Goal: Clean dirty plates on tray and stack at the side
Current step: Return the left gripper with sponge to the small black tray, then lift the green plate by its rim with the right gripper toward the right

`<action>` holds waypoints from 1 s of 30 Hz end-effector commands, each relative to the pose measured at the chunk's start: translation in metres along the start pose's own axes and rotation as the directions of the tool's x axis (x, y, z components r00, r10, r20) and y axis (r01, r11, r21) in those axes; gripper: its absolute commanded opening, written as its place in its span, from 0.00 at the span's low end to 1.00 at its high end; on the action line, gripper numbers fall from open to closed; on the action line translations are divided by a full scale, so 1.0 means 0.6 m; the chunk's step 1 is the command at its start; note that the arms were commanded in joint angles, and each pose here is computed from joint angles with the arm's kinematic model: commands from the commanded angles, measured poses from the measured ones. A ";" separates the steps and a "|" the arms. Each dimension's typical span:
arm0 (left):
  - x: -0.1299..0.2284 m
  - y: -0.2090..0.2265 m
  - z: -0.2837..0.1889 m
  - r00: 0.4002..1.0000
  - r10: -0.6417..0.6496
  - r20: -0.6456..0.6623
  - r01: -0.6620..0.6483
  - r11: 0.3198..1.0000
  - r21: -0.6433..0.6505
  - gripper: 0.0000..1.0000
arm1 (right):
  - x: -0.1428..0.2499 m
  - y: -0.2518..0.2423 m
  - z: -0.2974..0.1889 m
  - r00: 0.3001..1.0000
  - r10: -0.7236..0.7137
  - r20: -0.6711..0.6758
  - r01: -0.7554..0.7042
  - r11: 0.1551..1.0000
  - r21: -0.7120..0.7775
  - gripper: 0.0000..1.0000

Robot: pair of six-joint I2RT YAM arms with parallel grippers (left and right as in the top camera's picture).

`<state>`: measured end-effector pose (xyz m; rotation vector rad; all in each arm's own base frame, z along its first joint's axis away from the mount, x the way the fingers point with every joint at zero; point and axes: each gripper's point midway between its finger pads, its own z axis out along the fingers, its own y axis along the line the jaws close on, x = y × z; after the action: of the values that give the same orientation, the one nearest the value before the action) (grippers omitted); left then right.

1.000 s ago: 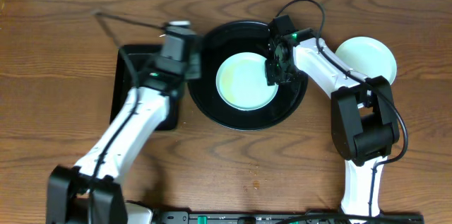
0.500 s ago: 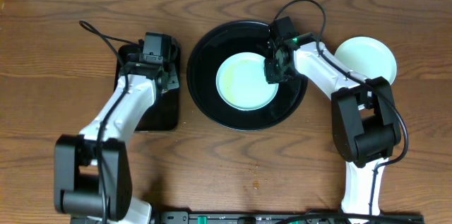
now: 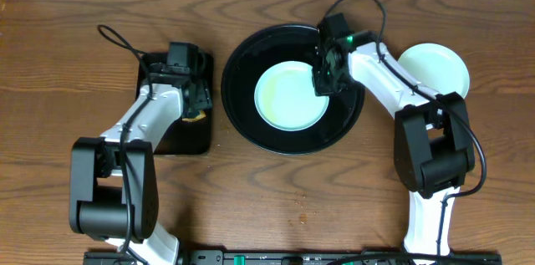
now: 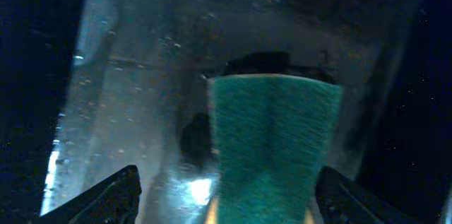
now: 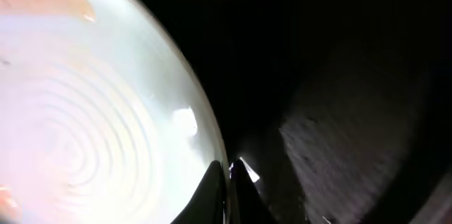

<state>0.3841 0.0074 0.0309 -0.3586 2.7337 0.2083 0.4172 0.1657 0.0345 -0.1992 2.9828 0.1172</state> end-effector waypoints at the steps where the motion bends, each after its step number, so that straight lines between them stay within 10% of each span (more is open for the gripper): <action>1: -0.012 0.018 -0.013 1.000 -0.006 0.030 0.007 1.000 -0.022 0.79 | -0.049 -0.020 -0.066 0.990 -0.086 0.113 0.068 0.986 0.152 0.01; 8: -0.011 0.018 -0.013 1.000 -0.006 0.030 0.006 1.000 -0.022 0.80 | -0.078 -0.039 -0.183 0.949 -0.245 0.199 0.109 0.846 0.522 0.01; 18: -0.011 0.018 -0.013 1.000 -0.006 0.030 0.006 1.000 -0.022 0.88 | -0.073 0.052 -0.370 0.788 -0.551 0.275 -0.095 0.332 0.939 0.01; 30: -0.011 0.018 -0.013 1.000 -0.006 0.030 0.006 1.000 -0.022 0.89 | -0.055 0.096 -0.422 0.725 -0.615 0.310 -0.210 0.231 0.950 0.01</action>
<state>0.3847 0.0129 0.0344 -0.3693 2.7234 0.2158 0.4092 0.2132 0.2597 -0.4310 1.8087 -1.3514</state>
